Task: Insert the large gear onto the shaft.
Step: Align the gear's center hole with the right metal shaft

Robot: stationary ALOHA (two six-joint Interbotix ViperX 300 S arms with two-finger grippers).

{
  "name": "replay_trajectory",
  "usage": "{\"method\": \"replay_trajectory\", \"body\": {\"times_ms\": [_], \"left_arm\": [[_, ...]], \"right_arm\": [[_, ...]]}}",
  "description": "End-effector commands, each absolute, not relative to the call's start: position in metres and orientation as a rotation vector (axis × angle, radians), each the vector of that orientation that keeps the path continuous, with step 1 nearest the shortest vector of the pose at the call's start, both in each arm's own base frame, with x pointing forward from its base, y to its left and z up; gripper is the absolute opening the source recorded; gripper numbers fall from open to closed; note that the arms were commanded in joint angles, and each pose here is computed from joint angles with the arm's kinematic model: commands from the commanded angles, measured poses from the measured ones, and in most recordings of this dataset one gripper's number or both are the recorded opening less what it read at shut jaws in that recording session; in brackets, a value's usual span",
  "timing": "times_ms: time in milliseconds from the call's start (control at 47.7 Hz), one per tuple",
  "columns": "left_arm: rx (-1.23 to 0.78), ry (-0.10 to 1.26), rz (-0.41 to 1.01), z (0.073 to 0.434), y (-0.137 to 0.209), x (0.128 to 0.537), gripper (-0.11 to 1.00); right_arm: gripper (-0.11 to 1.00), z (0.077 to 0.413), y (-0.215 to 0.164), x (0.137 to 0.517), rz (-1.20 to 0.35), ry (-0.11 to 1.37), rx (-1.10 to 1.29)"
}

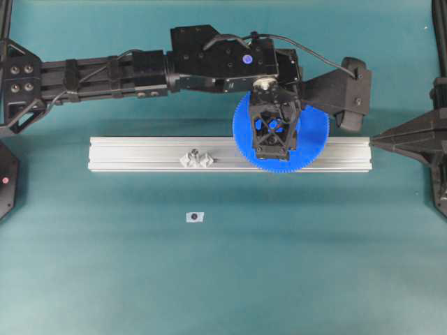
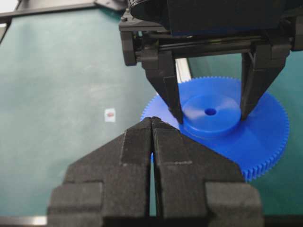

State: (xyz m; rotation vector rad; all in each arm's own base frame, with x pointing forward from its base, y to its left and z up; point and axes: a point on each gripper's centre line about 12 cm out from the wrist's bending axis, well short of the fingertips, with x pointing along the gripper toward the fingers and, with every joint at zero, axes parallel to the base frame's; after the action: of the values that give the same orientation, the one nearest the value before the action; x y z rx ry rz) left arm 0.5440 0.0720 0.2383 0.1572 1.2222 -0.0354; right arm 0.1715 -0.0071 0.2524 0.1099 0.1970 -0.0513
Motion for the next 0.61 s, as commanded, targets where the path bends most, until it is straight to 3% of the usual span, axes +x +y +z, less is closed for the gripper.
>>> {"method": "replay_trajectory", "body": {"times_ms": [0, 587], "left_arm": [[0.162, 1.169, -0.03, 0.26, 0.07, 0.544, 0.76], [0.137, 1.227, -0.032, 0.22, 0.062, 0.542, 0.76]], "right_arm": [[0.0, 0.256, -0.008, 0.173, -0.055, 0.187, 0.118], [0.0, 0.255, -0.008, 0.172, -0.055, 0.189, 0.118]]}}
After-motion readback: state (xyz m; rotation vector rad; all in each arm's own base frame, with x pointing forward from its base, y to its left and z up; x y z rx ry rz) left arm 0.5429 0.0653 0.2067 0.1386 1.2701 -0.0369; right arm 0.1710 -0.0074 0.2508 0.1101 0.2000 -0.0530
